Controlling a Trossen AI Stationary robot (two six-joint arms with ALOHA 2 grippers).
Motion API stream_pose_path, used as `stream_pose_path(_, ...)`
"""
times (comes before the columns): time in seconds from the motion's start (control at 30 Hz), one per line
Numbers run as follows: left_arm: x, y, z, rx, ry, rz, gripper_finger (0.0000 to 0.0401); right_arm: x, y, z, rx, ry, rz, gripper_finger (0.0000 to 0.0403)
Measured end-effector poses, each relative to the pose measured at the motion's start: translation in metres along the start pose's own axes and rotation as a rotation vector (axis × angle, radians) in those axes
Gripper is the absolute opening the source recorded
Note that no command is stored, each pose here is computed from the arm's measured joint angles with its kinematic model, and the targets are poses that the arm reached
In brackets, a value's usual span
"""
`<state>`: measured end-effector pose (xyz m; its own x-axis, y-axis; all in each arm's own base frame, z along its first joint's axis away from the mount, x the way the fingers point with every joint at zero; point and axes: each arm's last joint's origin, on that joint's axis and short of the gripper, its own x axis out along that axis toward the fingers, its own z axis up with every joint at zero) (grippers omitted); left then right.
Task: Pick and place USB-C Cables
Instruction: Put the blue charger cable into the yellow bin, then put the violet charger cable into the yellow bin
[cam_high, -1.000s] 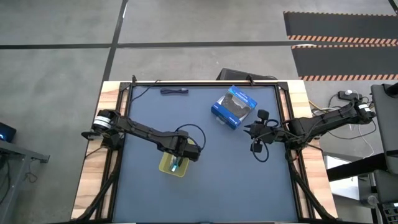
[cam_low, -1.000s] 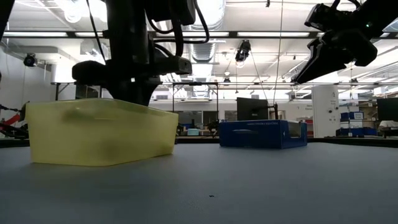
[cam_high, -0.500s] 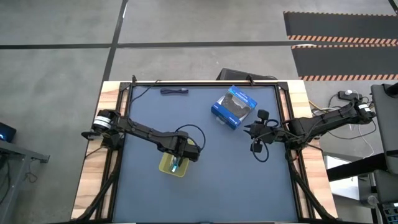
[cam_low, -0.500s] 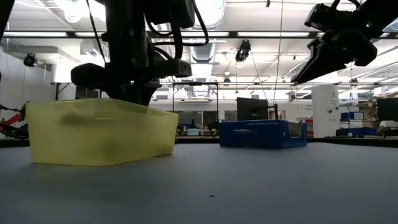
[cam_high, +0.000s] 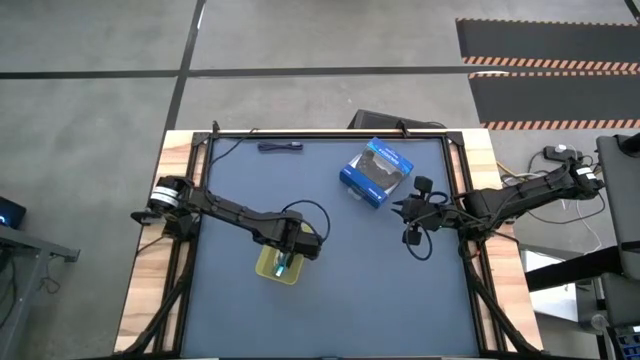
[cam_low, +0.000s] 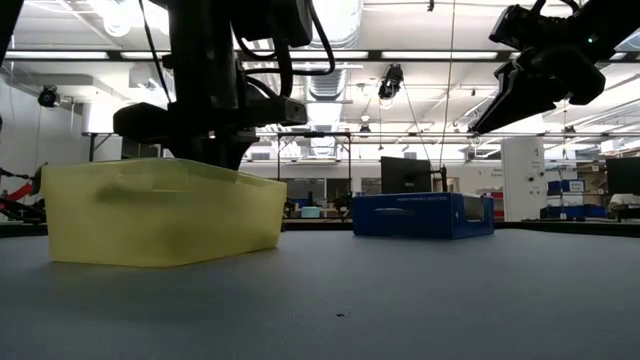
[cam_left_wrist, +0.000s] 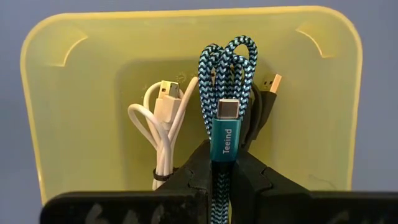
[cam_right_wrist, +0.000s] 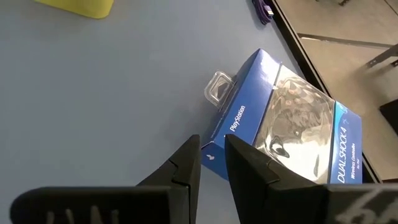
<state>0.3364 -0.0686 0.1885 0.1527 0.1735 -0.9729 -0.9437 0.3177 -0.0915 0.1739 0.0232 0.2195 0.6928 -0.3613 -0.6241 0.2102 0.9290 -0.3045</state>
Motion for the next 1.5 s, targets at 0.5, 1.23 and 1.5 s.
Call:
stream_pose_path(0.5,0.0001,-0.0002,0.0002,0.000,-0.006,-0.002,0.0027,0.0000,0.0000,0.0004,0.002,-0.004,0.000,0.0066)
stream_pose_path(1.23,0.0002,-0.0004,0.0000,0.002,0.000,-0.005,0.0073,0.0000,0.0000,0.0007,0.009,-0.006,0.000,0.0066)
stream_pose_path(1.5,-0.0081,0.0007,0.0016,0.011,0.001,-0.023,0.0073,0.0000,0.0000,0.0007,0.009,-0.006,0.000,0.0066)
